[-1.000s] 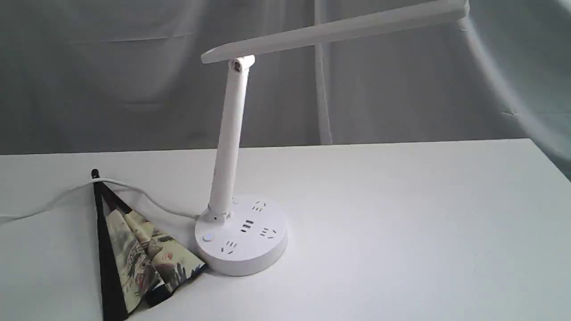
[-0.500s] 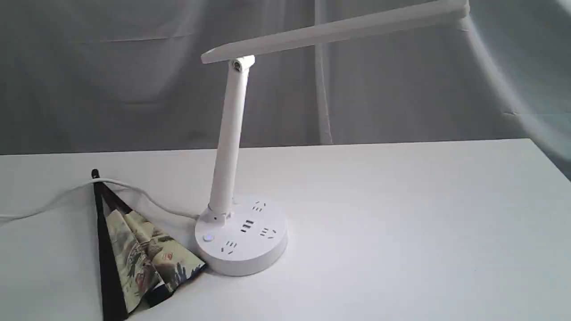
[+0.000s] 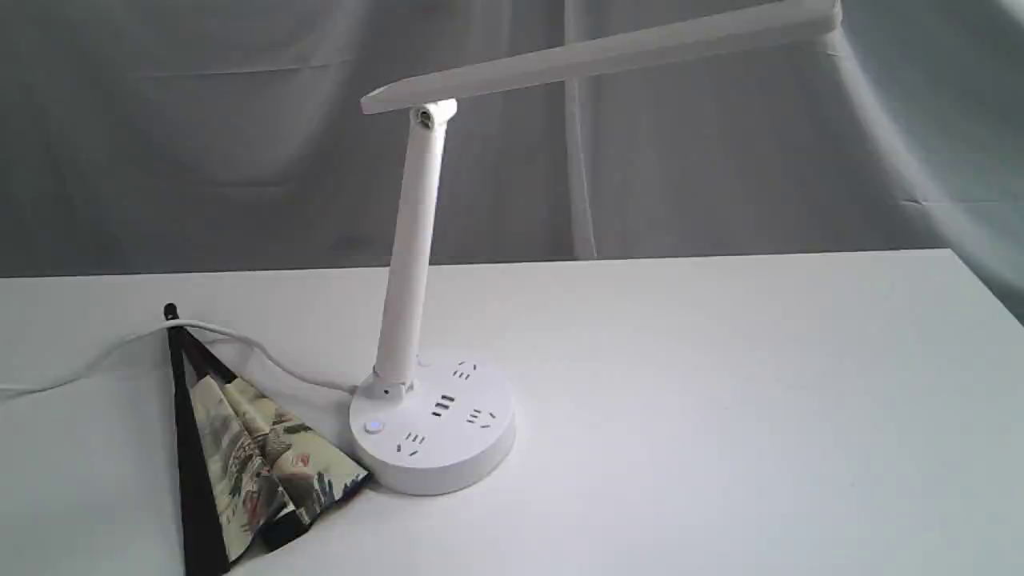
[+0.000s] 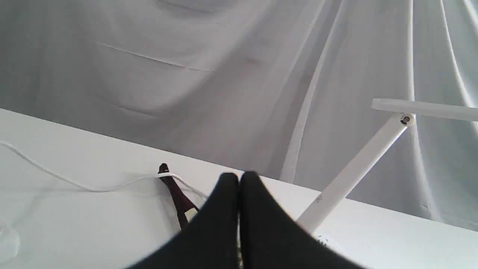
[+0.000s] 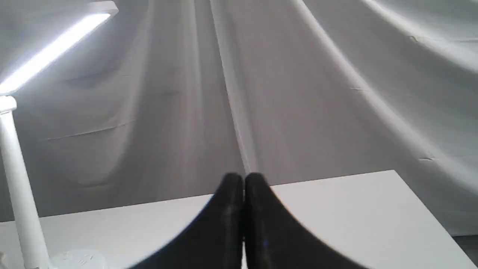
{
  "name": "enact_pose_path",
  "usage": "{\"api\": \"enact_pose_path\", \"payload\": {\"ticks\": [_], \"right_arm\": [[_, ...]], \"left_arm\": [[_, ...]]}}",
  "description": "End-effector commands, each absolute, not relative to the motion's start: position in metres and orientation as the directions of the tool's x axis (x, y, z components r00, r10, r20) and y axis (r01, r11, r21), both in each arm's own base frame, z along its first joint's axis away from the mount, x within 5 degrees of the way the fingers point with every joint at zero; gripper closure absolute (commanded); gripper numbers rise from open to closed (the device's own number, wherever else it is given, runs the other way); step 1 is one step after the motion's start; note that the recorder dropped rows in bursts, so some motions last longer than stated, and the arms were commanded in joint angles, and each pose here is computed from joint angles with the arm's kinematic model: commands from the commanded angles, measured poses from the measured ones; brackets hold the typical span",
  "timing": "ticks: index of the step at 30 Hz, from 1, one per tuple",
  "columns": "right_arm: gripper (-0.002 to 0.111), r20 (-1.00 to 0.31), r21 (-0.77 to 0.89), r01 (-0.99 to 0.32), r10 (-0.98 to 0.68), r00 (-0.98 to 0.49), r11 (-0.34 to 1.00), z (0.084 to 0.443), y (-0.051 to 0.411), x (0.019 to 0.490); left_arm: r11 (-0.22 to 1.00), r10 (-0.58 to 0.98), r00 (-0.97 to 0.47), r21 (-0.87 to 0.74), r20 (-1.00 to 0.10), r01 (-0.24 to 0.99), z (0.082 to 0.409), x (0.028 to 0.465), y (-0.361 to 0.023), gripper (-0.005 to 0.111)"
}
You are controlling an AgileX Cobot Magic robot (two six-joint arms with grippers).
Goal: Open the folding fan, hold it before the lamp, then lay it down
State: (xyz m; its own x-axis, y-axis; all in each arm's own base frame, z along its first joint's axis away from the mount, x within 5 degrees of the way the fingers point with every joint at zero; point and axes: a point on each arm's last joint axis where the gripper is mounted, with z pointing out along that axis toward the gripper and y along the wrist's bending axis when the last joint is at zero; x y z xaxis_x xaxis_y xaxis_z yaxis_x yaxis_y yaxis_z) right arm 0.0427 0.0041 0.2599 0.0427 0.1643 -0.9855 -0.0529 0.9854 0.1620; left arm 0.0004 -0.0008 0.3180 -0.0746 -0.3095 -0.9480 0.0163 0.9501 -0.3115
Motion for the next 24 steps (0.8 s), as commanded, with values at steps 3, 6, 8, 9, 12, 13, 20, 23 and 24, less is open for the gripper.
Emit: {"api": "enact_pose_path", "payload": {"ticks": [3, 6, 8, 9, 12, 13, 20, 23, 24], "right_arm": [[0.108, -0.989, 0.148, -0.054, 0.147, -0.008, 0.988, 0.271, 0.005, 0.043], [0.108, -0.99, 0.133, -0.047, 0.13, -0.055, 0.99, 0.287, 0.005, 0.051], [0.108, -0.987, 0.134, -0.044, 0.129, -0.098, 0.99, 0.296, 0.005, 0.059], [0.108, -0.984, 0.135, -0.042, 0.128, -0.123, 0.99, 0.299, 0.005, 0.064], [0.108, -0.969, 0.137, -0.036, 0.126, -0.211, 0.99, 0.304, 0.006, 0.077], [0.108, -0.962, 0.132, -0.034, 0.12, -0.245, 0.991, 0.306, 0.006, 0.085], [0.108, -0.924, 0.064, -0.041, 0.044, -0.379, 0.997, 0.311, 0.006, 0.128], [0.108, -0.897, 0.076, -0.035, 0.053, -0.439, 0.997, 0.303, 0.006, 0.143], [0.108, -0.89, 0.083, -0.032, 0.059, -0.452, 0.996, 0.301, 0.006, 0.147]], "left_arm": [[0.949, -0.315, -0.099, -0.317, -0.944, 0.005, 0.326, 0.003, -0.001, 0.107], [0.954, -0.296, -0.165, -0.298, -0.941, -0.014, 0.333, 0.016, -0.001, 0.107], [0.961, -0.276, -0.209, -0.277, -0.938, -0.023, 0.337, 0.027, -0.002, 0.107], [0.961, -0.276, -0.22, -0.277, -0.936, -0.027, 0.338, 0.03, -0.002, 0.107], [0.961, -0.274, -0.29, -0.272, -0.917, -0.047, 0.34, 0.049, -0.002, 0.107], [0.961, -0.273, -0.306, -0.271, -0.912, -0.052, 0.339, 0.056, -0.002, 0.107], [0.962, -0.271, -0.421, -0.258, -0.866, -0.087, 0.329, 0.102, -0.004, 0.106], [0.969, -0.246, -0.494, -0.228, -0.834, -0.097, 0.319, 0.125, -0.004, 0.106], [0.97, -0.241, -0.512, -0.221, -0.824, -0.1, 0.316, 0.131, -0.004, 0.106]]}}
